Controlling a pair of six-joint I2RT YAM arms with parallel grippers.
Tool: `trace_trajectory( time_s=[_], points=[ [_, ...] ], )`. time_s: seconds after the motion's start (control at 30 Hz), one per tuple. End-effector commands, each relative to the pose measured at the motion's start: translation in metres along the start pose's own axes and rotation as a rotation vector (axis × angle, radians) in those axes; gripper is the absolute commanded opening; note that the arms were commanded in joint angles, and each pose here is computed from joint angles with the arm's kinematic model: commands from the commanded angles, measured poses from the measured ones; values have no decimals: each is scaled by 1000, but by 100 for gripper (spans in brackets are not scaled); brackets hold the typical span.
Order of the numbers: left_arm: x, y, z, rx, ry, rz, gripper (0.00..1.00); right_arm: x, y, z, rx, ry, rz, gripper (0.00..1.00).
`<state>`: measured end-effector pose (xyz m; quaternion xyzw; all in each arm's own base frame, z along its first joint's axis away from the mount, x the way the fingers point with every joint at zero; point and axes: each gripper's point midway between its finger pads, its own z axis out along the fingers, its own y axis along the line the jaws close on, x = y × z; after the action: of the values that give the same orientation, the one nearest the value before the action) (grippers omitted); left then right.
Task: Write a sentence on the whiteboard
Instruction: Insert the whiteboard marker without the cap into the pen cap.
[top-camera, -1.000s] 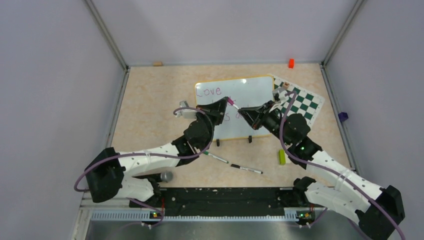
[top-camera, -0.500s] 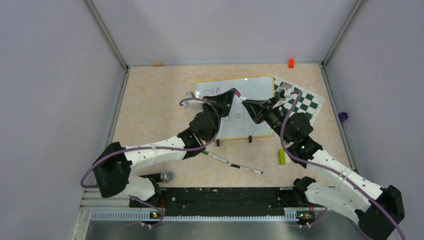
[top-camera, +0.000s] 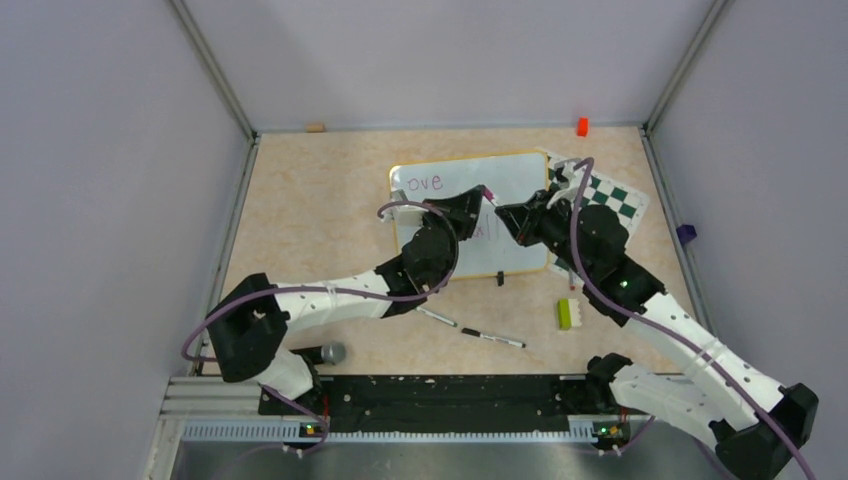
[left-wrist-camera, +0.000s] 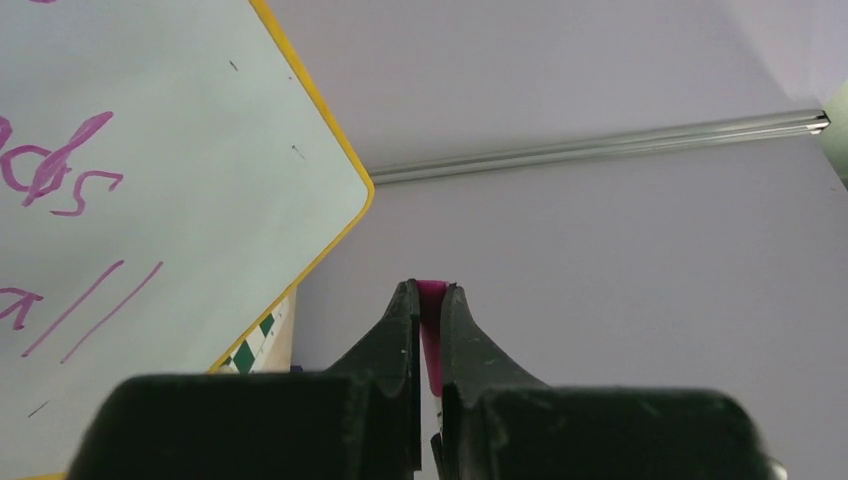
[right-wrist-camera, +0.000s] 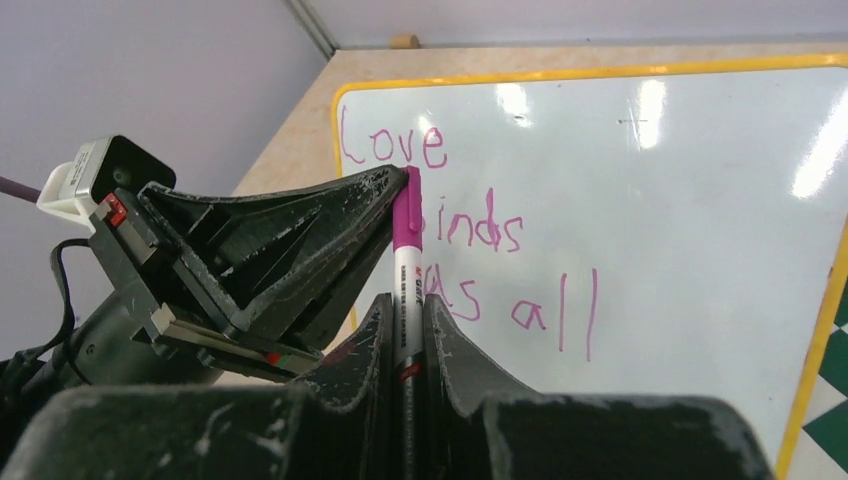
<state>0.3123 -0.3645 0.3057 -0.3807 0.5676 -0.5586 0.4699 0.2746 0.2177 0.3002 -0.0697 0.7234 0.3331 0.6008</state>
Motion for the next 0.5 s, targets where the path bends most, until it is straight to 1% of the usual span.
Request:
trace_trajectory(
  time_s=[0.0,0.03,0.07,0.1,0.13,0.17,0.2,0.23,0.27,0.33,0.47],
  points=[
    [140,-10,-105,68,640,28,0,-21,15,1,-21,28,7,0],
    [135,-8,-104,65,621,35,0,-45,24,-23,-47,-42,10,0],
    [130,-5,-104,62,602,48,0,-24,14,-8,-6,32,6,0],
    [125,-4,-102,66,586,66,0,-21,10,-10,13,42,4,0],
    [120,-4,-102,67,577,81,7,-20,6,-13,31,44,-4,0],
    [114,0,-100,47,572,94,23,-20,1,-17,55,43,-11,0],
    [106,7,-97,13,562,108,41,-20,-5,-22,83,46,-19,0],
    [99,13,-94,-12,556,125,50,-17,-10,-26,106,58,-25,0],
    [91,18,-91,-26,559,142,54,-15,-13,-29,121,71,-32,0],
    [75,25,-87,-43,577,151,60,-8,-17,-37,137,114,-46,0],
    [42,34,-86,-47,600,185,64,4,-17,-50,127,183,-54,0]
  ],
)
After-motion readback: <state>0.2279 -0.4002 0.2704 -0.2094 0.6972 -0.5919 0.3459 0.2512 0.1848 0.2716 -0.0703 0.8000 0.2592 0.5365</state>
